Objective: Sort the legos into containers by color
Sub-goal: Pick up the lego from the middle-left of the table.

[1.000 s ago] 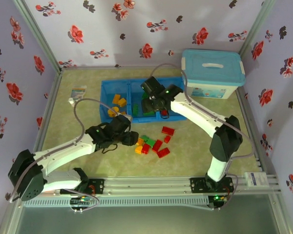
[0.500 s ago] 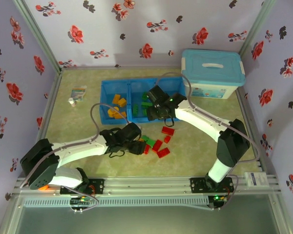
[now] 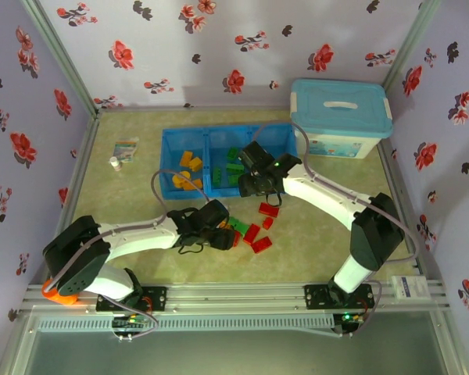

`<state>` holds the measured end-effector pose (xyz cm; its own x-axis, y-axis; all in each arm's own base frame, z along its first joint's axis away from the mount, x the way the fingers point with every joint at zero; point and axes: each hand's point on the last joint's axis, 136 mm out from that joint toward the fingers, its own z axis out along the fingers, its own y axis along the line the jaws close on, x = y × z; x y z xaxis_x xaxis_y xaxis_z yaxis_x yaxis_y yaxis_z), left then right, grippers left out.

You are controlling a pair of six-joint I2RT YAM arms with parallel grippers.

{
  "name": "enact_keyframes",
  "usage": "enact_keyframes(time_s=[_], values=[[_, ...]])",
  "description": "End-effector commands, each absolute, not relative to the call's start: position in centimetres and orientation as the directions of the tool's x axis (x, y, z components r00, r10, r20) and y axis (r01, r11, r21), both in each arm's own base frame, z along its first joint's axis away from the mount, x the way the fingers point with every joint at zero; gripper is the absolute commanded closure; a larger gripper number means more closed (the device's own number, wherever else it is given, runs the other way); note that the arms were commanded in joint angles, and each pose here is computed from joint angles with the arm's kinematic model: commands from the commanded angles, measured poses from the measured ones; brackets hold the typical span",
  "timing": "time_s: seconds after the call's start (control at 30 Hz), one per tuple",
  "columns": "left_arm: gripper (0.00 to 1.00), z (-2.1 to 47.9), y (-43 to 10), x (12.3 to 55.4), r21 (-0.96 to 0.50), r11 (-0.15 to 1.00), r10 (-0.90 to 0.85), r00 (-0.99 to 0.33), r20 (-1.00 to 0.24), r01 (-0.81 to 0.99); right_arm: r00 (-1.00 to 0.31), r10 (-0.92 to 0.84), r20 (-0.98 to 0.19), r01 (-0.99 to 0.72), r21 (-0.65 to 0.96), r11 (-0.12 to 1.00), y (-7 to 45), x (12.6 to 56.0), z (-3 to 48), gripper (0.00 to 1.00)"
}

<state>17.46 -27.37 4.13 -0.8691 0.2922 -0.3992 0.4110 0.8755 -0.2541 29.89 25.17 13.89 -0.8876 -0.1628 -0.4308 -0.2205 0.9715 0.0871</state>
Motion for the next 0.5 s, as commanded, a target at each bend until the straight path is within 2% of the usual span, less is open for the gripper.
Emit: enact_keyframes(time_s=[0.0, 0.47], values=[[0.36, 2.7, -26.2, 17.0, -0.238, 0.894, 0.280, -0.887, -0.366, 0.380, -0.882, -0.128, -0.453, -0.192, 0.096, 0.977, 24.5, 30.0, 14.5, 0.34], [0.38, 3.3, -24.5, 17.3, -0.218, 0.909, 0.255, -0.886, -0.387, 0.356, -0.884, -0.119, -0.452, -0.182, 0.100, 0.978, 24.2, 29.7, 14.3, 0.34]])
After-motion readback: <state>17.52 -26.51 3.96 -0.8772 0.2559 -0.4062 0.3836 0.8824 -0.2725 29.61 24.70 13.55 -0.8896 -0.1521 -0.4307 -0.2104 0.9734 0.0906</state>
